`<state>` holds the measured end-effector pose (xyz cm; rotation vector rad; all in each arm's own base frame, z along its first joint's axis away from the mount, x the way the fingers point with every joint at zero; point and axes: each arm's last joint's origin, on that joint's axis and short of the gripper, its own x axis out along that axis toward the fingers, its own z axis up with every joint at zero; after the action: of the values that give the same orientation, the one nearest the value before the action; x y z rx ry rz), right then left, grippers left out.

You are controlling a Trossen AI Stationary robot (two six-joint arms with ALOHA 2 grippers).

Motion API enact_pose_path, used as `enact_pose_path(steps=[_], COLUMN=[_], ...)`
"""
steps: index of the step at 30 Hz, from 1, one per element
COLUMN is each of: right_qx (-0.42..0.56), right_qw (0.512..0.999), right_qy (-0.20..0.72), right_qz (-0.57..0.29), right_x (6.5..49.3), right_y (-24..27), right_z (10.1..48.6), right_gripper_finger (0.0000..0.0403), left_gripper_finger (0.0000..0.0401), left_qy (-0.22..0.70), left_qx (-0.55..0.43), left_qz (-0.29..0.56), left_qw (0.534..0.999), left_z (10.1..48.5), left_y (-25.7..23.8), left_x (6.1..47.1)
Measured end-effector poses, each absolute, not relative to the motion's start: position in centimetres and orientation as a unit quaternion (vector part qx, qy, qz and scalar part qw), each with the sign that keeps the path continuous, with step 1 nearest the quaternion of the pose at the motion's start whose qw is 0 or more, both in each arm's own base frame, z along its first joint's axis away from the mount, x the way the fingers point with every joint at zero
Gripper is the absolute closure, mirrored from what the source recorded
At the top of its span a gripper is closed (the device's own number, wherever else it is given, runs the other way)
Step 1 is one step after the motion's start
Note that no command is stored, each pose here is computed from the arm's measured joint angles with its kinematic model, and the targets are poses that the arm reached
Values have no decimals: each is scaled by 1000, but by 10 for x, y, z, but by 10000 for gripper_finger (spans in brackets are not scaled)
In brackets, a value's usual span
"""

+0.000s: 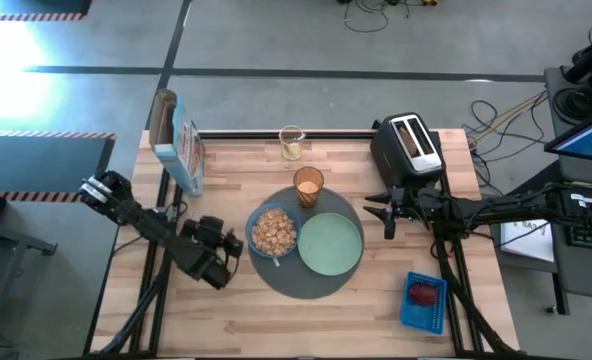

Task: Arrange a breakfast setting
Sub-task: Put the toasted bread on the green plate

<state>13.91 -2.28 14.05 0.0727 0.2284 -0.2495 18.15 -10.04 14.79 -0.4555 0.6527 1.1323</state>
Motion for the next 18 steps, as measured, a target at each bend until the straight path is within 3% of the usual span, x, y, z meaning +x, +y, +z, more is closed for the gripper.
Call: enact_pose_path(steps=[6, 18], right_qx=[36, 37], right_qw=[985, 985], right_qy=[114, 114], right_qz=[-124, -124], right_x=[139, 139], right_y=[-23, -23], right_z=[140, 140], right_gripper_finger=[268, 268], left_gripper_finger=[174, 174], left_qy=[328, 307], left_qx=[-137, -56], left_qz=[429, 299], left_qw=[830, 902], left_z=[178, 225], left_y=[-131, -189], left_x=[203, 232])
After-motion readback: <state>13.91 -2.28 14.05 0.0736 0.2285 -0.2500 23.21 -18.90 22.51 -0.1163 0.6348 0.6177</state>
